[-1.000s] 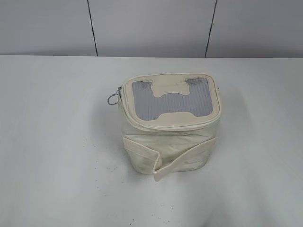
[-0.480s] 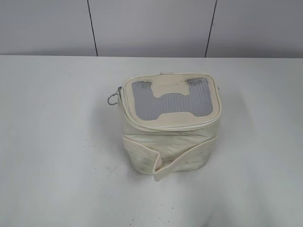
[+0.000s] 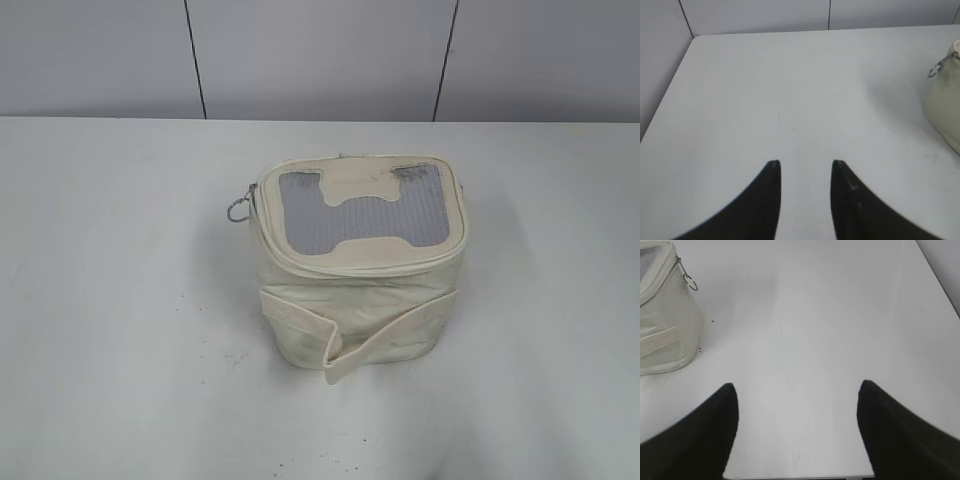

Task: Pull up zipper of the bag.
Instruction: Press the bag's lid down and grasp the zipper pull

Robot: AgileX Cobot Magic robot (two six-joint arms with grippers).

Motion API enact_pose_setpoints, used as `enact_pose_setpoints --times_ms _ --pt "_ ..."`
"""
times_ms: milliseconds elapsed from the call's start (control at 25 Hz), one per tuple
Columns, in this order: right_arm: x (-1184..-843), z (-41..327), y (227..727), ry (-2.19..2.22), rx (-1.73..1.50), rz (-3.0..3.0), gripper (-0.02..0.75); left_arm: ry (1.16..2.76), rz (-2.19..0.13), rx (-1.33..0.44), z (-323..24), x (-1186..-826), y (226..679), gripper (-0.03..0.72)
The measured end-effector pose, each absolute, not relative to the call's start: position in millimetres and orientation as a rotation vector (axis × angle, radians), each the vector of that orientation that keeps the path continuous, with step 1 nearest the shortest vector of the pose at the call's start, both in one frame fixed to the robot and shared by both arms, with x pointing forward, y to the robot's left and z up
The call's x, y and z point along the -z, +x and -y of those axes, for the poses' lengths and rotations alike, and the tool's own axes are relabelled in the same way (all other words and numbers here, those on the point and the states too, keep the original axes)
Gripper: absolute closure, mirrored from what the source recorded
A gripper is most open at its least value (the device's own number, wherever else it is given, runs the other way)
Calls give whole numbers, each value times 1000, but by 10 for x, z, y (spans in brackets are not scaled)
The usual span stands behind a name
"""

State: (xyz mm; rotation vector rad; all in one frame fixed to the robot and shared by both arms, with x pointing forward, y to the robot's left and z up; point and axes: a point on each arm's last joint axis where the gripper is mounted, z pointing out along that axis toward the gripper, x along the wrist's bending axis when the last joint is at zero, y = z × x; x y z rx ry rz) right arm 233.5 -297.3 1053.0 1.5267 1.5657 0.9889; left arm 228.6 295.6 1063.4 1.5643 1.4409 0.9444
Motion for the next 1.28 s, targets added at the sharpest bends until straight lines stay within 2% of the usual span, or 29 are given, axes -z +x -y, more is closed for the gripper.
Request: enact_pose_setpoints --times_ms 840,1120,1280 --pt "-10530 2972 2335 1527 -990 -1566 164 1567 -1433 -938 -2955 -10634 2286 422" --pt "-10611 2953 2456 1547 -1000 -1585 164 1524 -1399 -819 -2866 -10731 2383 422" --pt "-10747 2931 2688 1542 -1043 -1574 164 1485 -1415 -711 -2809 -10814 2635 414"
